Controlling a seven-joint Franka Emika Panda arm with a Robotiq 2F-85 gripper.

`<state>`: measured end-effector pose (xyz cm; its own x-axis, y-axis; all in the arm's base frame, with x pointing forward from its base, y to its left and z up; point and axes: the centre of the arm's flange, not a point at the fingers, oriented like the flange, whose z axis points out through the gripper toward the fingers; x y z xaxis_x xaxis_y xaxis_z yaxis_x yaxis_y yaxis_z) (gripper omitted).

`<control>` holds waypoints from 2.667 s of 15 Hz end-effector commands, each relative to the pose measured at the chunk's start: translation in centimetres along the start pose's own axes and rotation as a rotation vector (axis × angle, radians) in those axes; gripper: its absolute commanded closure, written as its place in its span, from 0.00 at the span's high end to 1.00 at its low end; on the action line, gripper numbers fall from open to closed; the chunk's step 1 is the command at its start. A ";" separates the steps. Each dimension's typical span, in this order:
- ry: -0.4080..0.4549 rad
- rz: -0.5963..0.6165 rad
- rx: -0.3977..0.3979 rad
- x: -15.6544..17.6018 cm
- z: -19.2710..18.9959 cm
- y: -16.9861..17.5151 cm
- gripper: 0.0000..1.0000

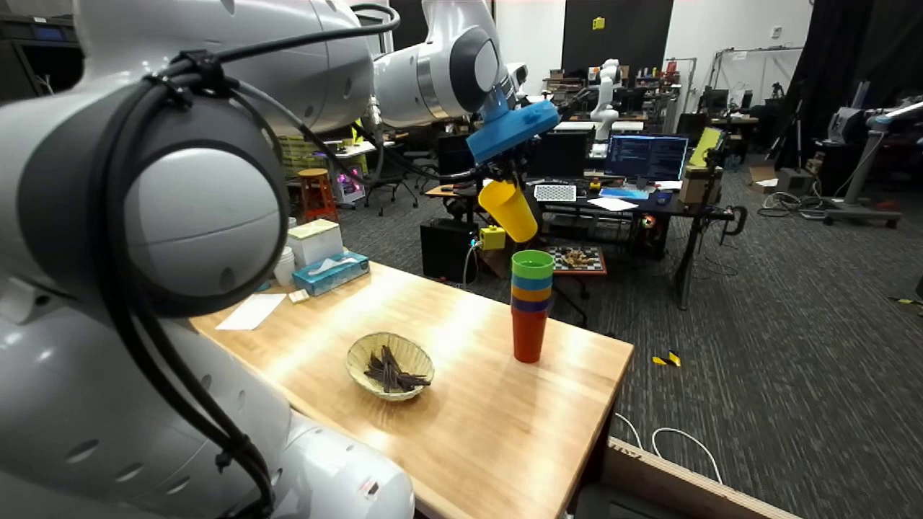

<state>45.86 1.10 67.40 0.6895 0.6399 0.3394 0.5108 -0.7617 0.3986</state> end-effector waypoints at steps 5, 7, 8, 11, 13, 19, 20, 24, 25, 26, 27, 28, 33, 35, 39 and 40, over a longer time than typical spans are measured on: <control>-0.037 -0.030 0.131 0.5 -5.0 1.6 0.01; -0.023 -0.044 0.170 0.8 -4.4 2.5 0.01; -0.011 -0.051 0.191 1.0 -4.0 3.1 0.01; 0.002 -0.057 0.222 1.5 -2.5 4.9 0.01; -0.011 -0.056 0.220 1.9 -1.2 6.0 0.01; -0.075 -0.038 0.235 2.5 2.3 7.9 0.01; -0.085 -0.035 0.240 2.5 2.7 8.0 0.01; -0.124 -0.029 0.260 2.0 4.1 7.9 0.01; -0.135 -0.028 0.264 1.8 4.3 7.8 0.01; -0.141 -0.025 0.269 1.7 4.5 7.8 0.01; -0.147 -0.023 0.273 1.5 4.6 7.8 0.01; -0.152 -0.021 0.279 1.2 4.7 7.9 0.01; -0.178 -0.022 0.314 0.6 5.6 7.7 0.01; -0.184 -0.026 0.323 0.6 6.0 7.6 0.01; -0.188 -0.065 0.330 1.1 7.2 7.4 0.01; -0.190 -0.073 0.334 1.2 7.5 7.3 0.01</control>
<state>53.73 -4.53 64.35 0.7365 0.6612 0.1429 0.6514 -0.7502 0.1137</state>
